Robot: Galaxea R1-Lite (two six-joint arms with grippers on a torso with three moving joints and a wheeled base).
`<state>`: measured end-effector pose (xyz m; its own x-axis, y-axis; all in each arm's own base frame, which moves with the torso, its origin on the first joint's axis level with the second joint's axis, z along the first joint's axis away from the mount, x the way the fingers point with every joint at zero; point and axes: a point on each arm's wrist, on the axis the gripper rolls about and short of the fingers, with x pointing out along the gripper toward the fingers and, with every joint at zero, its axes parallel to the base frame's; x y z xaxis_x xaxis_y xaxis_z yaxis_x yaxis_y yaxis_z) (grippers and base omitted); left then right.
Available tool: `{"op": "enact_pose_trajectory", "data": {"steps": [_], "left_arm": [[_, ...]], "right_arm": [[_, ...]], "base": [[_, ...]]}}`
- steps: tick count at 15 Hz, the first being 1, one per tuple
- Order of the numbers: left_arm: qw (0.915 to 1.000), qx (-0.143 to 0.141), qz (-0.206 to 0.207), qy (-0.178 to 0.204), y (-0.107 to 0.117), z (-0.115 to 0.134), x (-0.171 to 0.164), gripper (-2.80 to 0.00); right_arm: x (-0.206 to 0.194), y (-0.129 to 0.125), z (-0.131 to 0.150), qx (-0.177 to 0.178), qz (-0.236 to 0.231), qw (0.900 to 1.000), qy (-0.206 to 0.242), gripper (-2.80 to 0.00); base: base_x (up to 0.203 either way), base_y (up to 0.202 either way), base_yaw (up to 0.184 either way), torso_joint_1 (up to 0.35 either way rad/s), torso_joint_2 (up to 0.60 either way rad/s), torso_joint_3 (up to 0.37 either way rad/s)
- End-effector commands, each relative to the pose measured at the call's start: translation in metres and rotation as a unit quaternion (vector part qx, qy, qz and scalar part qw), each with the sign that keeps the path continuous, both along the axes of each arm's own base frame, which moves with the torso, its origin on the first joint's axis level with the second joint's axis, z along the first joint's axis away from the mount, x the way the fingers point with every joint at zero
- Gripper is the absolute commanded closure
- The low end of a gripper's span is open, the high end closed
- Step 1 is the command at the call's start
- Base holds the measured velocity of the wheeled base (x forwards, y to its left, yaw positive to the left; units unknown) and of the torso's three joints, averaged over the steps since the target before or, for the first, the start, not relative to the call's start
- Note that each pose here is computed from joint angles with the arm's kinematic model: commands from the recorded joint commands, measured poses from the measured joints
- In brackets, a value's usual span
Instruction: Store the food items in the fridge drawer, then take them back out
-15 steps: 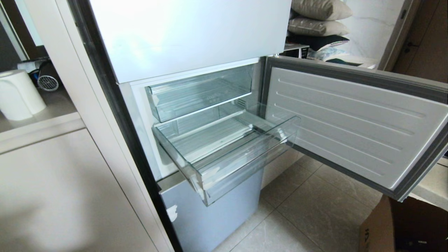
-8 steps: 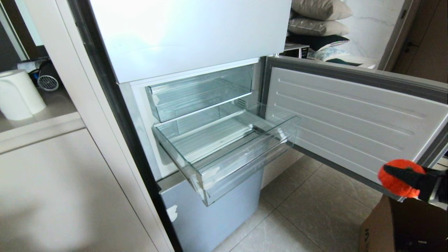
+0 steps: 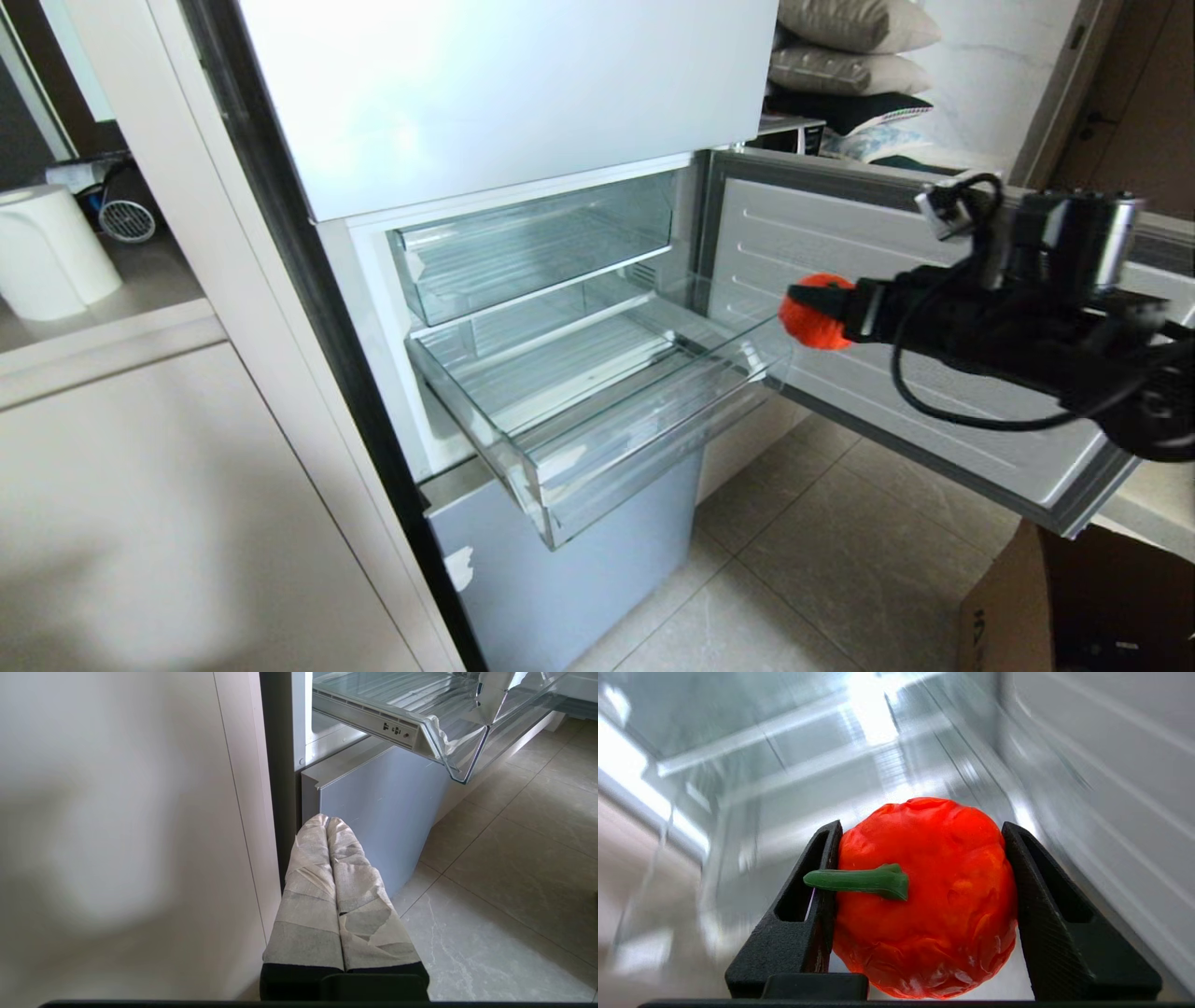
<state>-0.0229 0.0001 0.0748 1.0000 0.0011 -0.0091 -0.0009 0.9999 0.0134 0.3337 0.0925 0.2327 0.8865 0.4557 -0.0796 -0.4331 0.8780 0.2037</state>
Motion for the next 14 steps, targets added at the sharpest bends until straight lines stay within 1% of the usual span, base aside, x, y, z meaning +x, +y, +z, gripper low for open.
{"op": "enact_pose_trajectory", "data": {"steps": [1, 3, 4, 5, 6, 7, 9, 10, 11, 13, 14], "left_arm": [[1.0000, 0.000, 0.000, 0.000, 0.000, 0.000, 0.000, 0.00], [1.0000, 0.000, 0.000, 0.001, 0.000, 0.000, 0.000, 0.00], [1.0000, 0.000, 0.000, 0.000, 0.000, 0.000, 0.000, 0.00], [1.0000, 0.000, 0.000, 0.000, 0.000, 0.000, 0.000, 0.00], [1.0000, 0.000, 0.000, 0.001, 0.000, 0.000, 0.000, 0.00], [1.0000, 0.000, 0.000, 0.001, 0.000, 0.000, 0.000, 0.00], [1.0000, 0.000, 0.000, 0.000, 0.000, 0.000, 0.000, 0.00], [1.0000, 0.000, 0.000, 0.001, 0.000, 0.000, 0.000, 0.00], [1.0000, 0.000, 0.000, 0.000, 0.000, 0.000, 0.000, 0.00], [1.0000, 0.000, 0.000, 0.001, 0.000, 0.000, 0.000, 0.00], [1.0000, 0.000, 0.000, 0.001, 0.000, 0.000, 0.000, 0.00]], "right_arm": [[0.053, 0.050, -0.033, -0.006, 0.022, 1.000, 0.011, 0.00], [0.068, 0.071, -0.031, -0.002, 0.032, 0.999, -0.023, 0.00], [0.076, 0.079, -0.033, -0.008, 0.035, 0.998, -0.042, 0.00], [0.083, 0.088, -0.035, -0.025, 0.030, 0.997, -0.074, 0.00], [0.089, 0.095, -0.035, -0.036, 0.010, 0.994, -0.100, 0.00], [0.094, 0.102, -0.036, -0.036, -0.001, 0.992, -0.117, 0.00], [0.102, 0.121, -0.046, -0.032, -0.006, 0.990, -0.140, 0.00], [0.103, 0.128, -0.054, -0.033, -0.004, 0.990, -0.139, 0.00], [0.107, 0.131, -0.063, -0.031, -0.006, 0.989, -0.143, 0.00], [0.111, 0.138, -0.076, -0.016, -0.022, 0.984, -0.178, 0.00], [0.111, 0.143, -0.081, -0.021, -0.025, 0.983, -0.183, 0.00]], "base": [[0.000, 0.000, 0.000, 0.000, 0.00, 0.000], [0.000, 0.000, 0.000, 0.000, 0.00, 0.000], [0.000, 0.000, 0.000, 0.000, 0.00, 0.000], [0.000, 0.000, 0.000, 0.000, 0.00, 0.000], [0.000, 0.000, 0.000, 0.000, 0.00, 0.000], [0.000, 0.000, 0.000, 0.000, 0.00, 0.000], [0.000, 0.000, 0.000, 0.000, 0.00, 0.000], [0.000, 0.000, 0.000, 0.000, 0.00, 0.000], [0.000, 0.000, 0.000, 0.000, 0.00, 0.000], [0.000, 0.000, 0.000, 0.000, 0.00, 0.000], [0.000, 0.000, 0.000, 0.000, 0.00, 0.000]]}}
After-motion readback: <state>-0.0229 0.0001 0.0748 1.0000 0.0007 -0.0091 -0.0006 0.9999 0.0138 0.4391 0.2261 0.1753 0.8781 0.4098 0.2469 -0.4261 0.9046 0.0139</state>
